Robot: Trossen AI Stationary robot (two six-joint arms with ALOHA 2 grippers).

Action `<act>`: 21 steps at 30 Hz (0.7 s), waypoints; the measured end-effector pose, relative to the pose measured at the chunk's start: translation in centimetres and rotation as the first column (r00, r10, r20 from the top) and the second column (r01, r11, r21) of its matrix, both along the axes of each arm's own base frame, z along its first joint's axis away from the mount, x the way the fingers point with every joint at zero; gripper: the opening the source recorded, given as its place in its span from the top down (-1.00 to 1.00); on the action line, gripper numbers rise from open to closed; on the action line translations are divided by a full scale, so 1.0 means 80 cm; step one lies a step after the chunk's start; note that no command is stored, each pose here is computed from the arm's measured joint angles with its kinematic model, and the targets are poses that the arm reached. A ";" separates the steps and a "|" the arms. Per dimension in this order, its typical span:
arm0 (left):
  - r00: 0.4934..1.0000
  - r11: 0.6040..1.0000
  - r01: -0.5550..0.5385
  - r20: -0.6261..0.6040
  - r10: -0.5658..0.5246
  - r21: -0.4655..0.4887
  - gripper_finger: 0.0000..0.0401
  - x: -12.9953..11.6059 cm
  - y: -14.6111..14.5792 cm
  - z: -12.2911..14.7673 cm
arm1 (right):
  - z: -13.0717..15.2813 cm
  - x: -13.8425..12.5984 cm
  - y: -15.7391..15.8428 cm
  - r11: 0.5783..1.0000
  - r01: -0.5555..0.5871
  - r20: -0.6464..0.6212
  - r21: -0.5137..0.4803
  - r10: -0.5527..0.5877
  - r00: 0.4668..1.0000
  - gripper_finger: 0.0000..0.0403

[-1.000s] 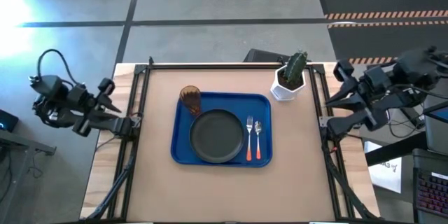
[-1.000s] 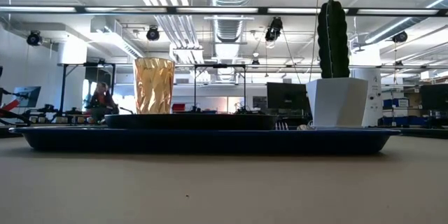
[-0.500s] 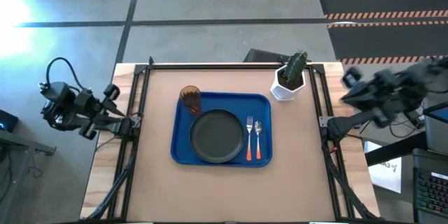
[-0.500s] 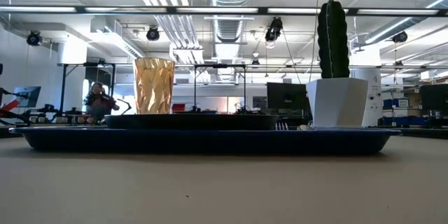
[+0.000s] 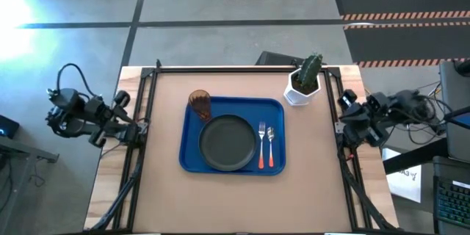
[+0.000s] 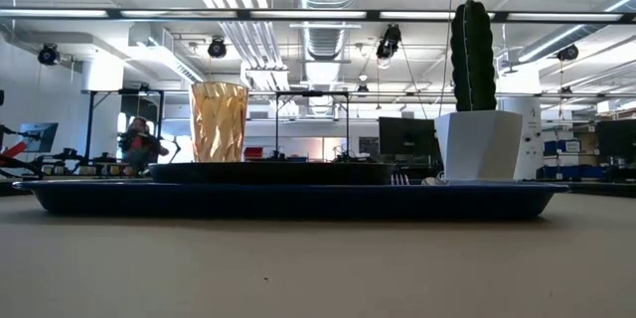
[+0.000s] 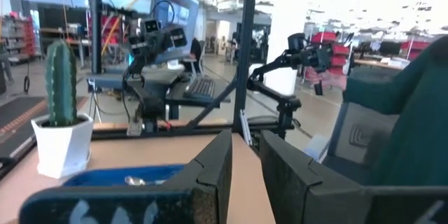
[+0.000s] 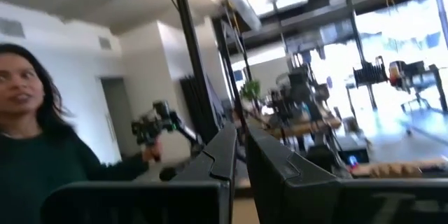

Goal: Pick and place plate/cup/fork/spoon on tray
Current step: Adjust the blue tray on the table

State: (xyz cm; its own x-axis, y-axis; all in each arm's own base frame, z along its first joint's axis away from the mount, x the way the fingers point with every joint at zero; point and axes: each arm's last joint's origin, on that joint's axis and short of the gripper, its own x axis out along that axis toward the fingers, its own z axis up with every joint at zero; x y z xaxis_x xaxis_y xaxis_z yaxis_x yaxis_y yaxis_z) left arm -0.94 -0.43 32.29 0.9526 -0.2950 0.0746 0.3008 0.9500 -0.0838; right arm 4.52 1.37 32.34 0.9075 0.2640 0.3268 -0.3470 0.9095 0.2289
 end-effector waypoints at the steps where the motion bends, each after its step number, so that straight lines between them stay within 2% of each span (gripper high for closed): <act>1: 1.000 1.000 0.000 -0.009 0.000 0.001 0.71 0.002 0.000 -0.003 | -0.010 0.002 0.001 1.000 0.000 0.013 0.004 0.000 1.000 0.89; 9: 1.000 1.000 0.001 -0.031 -0.001 0.002 0.71 0.013 -0.001 -0.015 | -0.070 0.020 0.008 0.998 -0.053 0.193 0.033 0.045 0.980 0.89; 14: 1.000 1.000 0.004 -0.019 -0.004 -0.011 0.71 0.021 -0.003 -0.020 | -0.100 0.032 0.012 0.998 -0.053 0.195 0.040 0.045 0.980 0.89; 17: 0.997 0.999 0.003 -0.082 -0.008 -0.049 0.71 0.036 -0.004 -0.038 | -0.112 0.036 0.014 0.996 -0.064 0.198 0.059 0.051 0.979 0.89; 21: 0.995 0.996 0.003 -0.096 -0.011 -0.090 0.71 0.058 -0.007 -0.060 | -0.119 0.037 0.014 0.995 -0.068 0.230 0.067 0.051 0.972 0.89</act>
